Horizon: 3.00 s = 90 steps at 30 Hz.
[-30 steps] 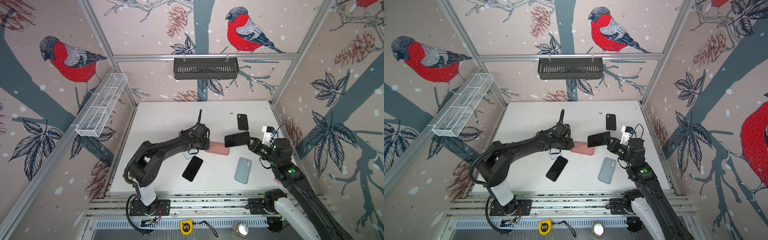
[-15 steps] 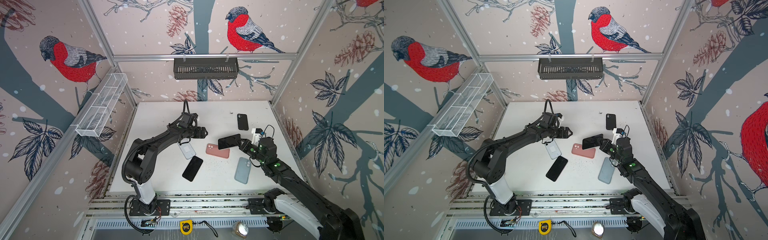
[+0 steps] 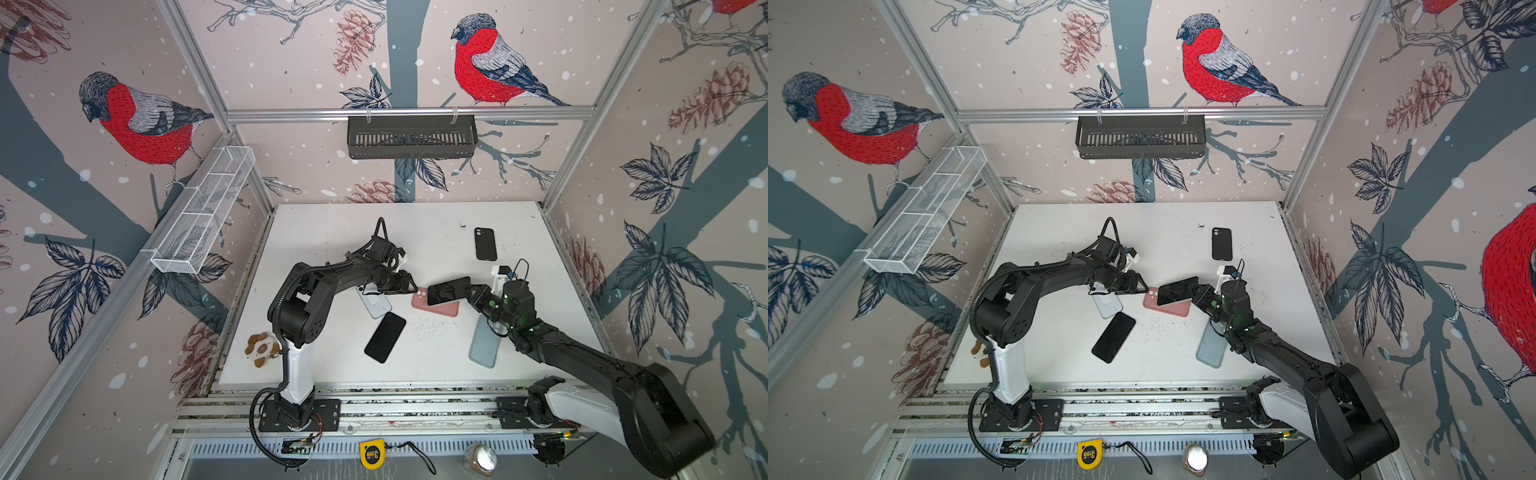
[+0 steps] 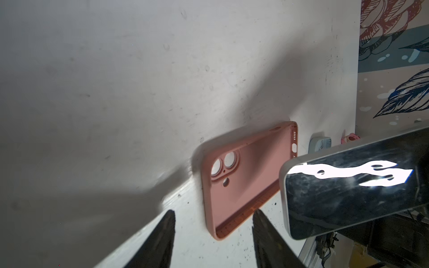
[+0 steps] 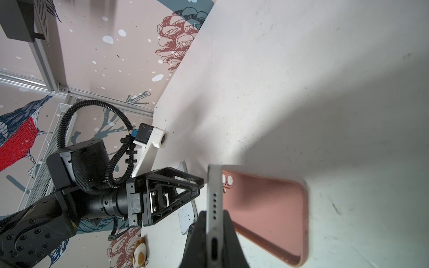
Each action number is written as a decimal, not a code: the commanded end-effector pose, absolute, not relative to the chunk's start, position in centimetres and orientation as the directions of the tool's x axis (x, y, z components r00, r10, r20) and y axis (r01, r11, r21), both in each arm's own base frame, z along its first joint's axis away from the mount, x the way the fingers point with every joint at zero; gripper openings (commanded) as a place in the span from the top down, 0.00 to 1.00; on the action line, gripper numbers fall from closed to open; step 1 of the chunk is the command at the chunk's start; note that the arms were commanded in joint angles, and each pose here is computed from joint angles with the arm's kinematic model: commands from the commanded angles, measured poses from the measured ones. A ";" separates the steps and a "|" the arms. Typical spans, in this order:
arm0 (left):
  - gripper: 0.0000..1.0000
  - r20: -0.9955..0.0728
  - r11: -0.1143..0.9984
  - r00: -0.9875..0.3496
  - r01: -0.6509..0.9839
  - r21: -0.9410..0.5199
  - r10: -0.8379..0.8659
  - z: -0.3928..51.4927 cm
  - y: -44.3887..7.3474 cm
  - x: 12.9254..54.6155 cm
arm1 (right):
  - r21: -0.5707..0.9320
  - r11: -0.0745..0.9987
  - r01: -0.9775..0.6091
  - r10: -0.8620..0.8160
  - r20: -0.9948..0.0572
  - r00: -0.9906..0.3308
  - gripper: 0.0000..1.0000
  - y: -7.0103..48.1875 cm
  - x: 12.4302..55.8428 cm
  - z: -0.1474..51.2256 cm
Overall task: Put the phone into the phone case
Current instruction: 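Insert the phone edge into the pink case with the right gripper while the left holds, then press the phone down into the pink case with both grippers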
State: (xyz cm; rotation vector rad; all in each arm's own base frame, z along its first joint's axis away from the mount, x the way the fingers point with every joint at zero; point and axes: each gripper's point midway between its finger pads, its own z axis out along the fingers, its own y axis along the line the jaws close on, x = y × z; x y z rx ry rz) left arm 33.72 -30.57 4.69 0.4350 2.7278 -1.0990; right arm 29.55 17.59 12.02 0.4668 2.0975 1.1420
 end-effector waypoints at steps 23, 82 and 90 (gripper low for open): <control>0.44 -0.183 0.647 -0.948 0.312 -0.696 0.259 2.9 -32.4 31.6 | 0.881 0.472 0.034 0.682 -0.340 -0.647 0.99 18.7 30.5 9.6; 0.49 -0.198 0.687 -0.931 0.359 -0.632 0.306 3.0 -31.3 31.9 | 0.465 0.850 -0.249 0.011 -0.489 -0.872 0.33 19.4 30.7 6.1; 0.55 -0.185 0.719 -0.933 0.355 -0.598 0.308 2.4 -30.8 32.1 | 0.360 0.897 -0.258 -0.062 -0.475 -0.878 0.38 17.8 31.8 5.7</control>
